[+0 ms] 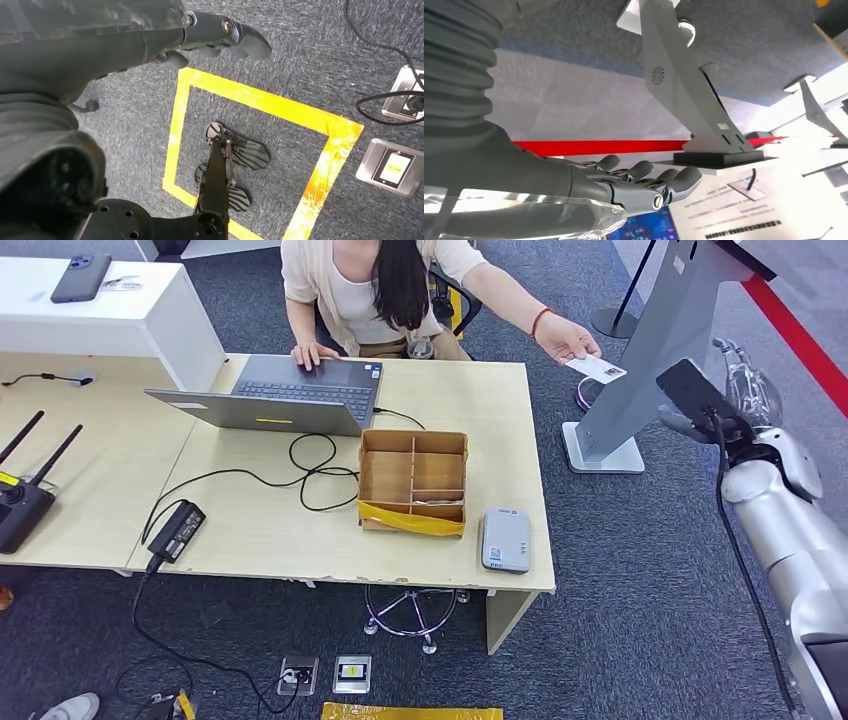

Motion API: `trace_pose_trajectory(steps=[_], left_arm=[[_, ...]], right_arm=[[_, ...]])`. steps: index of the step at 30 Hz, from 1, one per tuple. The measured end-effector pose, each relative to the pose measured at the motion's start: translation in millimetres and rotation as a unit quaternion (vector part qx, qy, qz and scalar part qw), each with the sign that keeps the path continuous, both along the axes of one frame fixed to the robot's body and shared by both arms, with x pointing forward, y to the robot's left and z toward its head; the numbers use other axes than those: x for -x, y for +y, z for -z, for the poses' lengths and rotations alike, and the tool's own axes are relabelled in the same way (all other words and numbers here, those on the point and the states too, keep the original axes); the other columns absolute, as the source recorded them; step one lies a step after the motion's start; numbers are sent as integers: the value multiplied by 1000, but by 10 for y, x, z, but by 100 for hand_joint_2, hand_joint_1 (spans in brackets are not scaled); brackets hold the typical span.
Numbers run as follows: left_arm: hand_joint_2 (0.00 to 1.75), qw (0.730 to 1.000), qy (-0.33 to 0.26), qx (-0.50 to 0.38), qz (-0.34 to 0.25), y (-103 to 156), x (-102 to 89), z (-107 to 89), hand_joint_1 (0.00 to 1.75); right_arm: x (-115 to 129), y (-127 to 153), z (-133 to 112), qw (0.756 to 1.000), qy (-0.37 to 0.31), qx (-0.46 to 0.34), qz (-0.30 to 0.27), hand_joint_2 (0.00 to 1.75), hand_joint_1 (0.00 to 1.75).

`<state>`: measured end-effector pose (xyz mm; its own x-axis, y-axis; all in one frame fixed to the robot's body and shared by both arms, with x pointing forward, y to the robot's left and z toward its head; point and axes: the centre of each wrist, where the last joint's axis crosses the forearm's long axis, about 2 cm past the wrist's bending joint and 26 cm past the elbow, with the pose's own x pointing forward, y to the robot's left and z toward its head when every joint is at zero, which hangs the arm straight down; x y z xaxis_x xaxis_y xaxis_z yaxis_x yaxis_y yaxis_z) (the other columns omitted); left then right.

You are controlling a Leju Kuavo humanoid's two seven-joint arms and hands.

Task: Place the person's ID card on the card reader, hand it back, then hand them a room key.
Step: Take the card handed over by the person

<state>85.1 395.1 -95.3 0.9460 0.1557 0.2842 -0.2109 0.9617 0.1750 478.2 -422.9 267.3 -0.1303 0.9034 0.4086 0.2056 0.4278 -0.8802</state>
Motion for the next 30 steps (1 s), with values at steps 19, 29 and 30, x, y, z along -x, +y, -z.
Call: trace_pose_trajectory(steps=[19,29,30], left_arm=[[0,1000,4,-8,4,56,10,-9,0],[0,1000,6,-9,3,59,17,-8,0],[0,1000,6,-9,2,61,18,-9,0]], right_arm=[[-76,587,119,997,0,50,-63,175,0],[-90,750,138,996,-4,44,-84,175,175],[-90,764,141,995,-3,42,-85,175,175]])
